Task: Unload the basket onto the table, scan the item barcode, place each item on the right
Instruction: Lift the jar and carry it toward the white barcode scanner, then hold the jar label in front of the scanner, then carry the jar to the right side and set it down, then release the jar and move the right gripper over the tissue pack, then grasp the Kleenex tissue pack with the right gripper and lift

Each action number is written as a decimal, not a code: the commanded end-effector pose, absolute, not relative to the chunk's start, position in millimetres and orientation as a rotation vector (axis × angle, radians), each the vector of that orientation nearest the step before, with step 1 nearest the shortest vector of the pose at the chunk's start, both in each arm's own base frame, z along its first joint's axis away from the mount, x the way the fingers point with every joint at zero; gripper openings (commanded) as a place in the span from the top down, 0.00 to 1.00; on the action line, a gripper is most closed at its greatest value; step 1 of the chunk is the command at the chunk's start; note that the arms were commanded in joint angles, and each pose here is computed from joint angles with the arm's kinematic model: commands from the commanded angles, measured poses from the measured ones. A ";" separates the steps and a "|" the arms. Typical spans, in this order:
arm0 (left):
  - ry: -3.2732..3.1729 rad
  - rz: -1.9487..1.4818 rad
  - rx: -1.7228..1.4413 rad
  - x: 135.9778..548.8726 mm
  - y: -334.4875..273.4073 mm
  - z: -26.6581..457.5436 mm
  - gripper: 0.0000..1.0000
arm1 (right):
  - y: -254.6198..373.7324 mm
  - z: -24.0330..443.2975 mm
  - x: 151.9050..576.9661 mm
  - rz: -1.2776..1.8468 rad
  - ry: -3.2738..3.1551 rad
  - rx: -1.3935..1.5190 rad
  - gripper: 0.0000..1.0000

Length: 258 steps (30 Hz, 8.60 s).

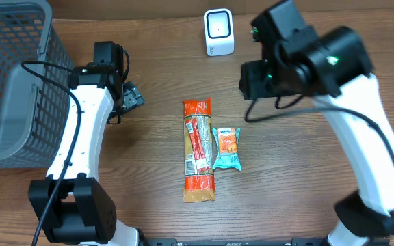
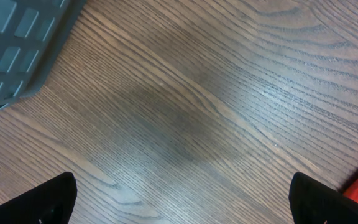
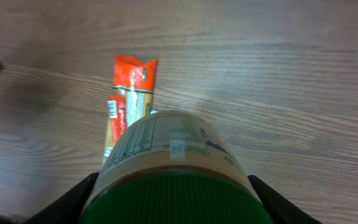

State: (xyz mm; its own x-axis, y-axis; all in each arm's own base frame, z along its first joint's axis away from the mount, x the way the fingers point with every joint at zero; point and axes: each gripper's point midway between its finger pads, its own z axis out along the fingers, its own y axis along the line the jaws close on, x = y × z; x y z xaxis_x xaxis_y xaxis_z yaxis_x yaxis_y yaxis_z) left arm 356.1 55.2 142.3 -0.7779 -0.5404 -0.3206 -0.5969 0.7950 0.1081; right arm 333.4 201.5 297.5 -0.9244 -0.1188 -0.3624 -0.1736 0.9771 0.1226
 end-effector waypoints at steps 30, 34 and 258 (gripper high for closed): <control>2.681 0.299 -0.852 359.1 55.4 154.0 0.00 | 298.2 231.8 569.3 0.279 2.175 -0.113 0.85; 2.680 0.299 -0.853 359.1 55.6 154.0 0.00 | 286.8 230.1 597.8 0.295 2.101 -0.056 0.85; 2.681 0.299 -0.852 359.2 55.4 154.0 0.00 | 293.5 39.8 273.6 0.213 2.936 -0.440 0.86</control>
State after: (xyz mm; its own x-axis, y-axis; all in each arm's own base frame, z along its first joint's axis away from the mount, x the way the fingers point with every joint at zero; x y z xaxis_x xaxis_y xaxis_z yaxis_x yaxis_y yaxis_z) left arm 356.2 55.0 142.3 -0.7780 -0.5401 -0.3209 -0.5966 0.7952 0.1079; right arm 267.3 306.1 51.8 -0.9409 -0.2870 -0.1797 -0.3198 0.9276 0.1931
